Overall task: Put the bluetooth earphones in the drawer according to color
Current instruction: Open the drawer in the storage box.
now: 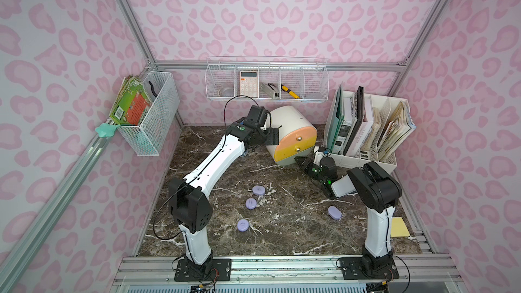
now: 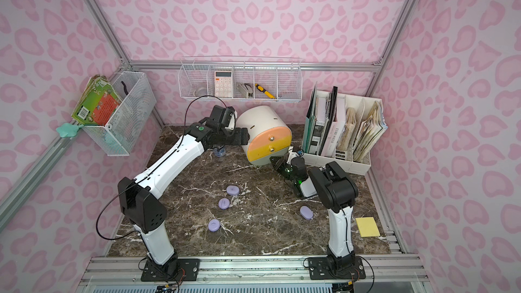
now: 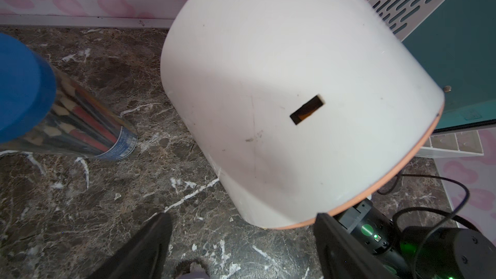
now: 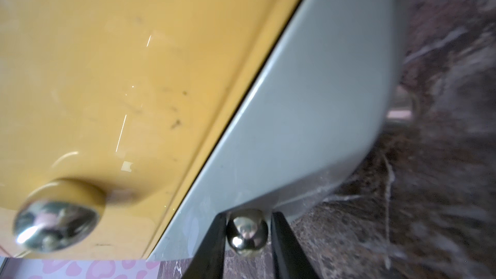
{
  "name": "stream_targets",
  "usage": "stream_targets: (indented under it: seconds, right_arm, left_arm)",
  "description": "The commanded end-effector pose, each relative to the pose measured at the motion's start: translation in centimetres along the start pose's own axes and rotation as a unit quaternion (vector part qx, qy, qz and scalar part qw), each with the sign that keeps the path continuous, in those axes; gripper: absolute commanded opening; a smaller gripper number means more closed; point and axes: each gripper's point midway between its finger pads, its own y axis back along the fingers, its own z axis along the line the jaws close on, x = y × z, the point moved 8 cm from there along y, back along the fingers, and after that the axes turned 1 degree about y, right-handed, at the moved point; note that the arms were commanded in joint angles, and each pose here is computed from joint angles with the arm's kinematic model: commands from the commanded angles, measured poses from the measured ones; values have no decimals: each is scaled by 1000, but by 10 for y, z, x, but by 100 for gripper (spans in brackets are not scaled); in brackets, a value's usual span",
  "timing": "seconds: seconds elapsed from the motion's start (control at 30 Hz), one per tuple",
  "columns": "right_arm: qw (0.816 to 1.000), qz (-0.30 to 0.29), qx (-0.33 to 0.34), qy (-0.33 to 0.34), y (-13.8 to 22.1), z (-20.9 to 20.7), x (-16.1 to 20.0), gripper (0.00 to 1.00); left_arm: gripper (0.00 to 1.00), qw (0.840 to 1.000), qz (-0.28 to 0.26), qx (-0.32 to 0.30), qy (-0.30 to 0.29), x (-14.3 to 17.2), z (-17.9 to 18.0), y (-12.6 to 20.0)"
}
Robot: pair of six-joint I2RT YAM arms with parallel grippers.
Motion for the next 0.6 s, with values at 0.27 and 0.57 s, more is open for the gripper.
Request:
stream_targets:
  seconds: [0.27, 0.57]
  right_arm:
    - [1000, -6, -10, -1, -3, 2, -2, 18]
    - [1000, -9, -6, -1, 13, 4, 4, 13]
  left_arm:
    - [88, 1000, 1, -3, -6, 1, -1, 0]
    - [88, 1000, -6, -1, -9, 4, -6, 11]
